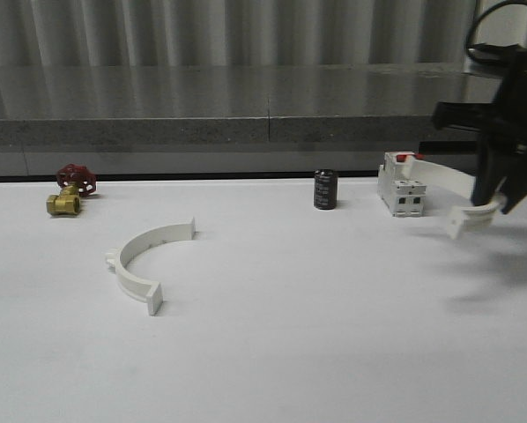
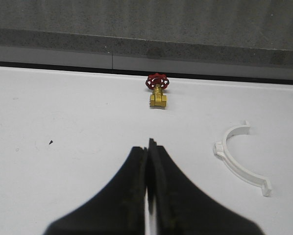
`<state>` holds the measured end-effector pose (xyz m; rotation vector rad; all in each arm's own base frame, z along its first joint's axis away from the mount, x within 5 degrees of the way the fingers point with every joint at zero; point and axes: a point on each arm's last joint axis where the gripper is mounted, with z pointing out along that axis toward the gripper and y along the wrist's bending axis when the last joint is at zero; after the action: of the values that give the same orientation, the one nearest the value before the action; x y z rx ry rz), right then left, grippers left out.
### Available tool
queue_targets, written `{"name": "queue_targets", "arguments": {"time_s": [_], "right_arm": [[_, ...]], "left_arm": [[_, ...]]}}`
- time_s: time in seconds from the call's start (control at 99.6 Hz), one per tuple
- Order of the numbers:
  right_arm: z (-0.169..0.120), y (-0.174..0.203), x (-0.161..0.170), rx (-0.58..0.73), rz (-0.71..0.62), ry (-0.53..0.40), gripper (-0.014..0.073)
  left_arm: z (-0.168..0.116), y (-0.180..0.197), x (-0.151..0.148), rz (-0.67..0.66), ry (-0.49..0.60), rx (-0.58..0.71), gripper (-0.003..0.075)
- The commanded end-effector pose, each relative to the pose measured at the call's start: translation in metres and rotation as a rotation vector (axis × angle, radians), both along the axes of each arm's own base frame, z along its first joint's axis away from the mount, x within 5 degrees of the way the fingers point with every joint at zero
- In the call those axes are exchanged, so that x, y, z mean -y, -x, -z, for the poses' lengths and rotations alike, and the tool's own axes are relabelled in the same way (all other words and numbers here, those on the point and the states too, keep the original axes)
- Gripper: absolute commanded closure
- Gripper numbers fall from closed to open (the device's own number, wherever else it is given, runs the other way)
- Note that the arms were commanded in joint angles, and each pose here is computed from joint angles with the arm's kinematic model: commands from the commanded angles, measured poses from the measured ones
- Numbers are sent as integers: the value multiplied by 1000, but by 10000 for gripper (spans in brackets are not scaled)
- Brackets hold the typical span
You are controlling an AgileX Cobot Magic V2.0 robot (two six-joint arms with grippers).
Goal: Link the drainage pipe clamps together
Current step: 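Grasp the other white half-ring clamp with the right gripper and lift, then carry the clamp half toward the placed half, open side facing it, then lower and press the held half against the placed half's tabs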
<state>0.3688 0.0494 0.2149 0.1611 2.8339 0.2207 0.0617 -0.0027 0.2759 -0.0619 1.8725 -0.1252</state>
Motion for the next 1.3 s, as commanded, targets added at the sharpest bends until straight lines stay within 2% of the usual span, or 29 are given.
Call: {"name": "queue_targets", "arguments": {"time_s": [0.0,0.09,0.231,0.422,0.823,1.104,1.295], "right_arm": [[-31,3,-31,122,-19,-36,514],[-30,7,-61,147,-44,-34,515],[-23,14,-96,170,-12,-6,515],[-12,19,-134,180,26,25,515],[2,5,-204,170,-25,22,515],[5,5,-229,172,-39,28,515],[4,5,-231,176,-16,13,515]], "left_arm": [[-14,-2,0,2,1,85,741],[-14,-2,0,2,1,85,741],[-14,-2,0,2,1,85,741],[-14,-2,0,2,1,85,741],[-14,-2,0,2,1,85,741],[-15,-2,0,3,2,94,741],[-15,-2,0,3,2,94,741]]}}
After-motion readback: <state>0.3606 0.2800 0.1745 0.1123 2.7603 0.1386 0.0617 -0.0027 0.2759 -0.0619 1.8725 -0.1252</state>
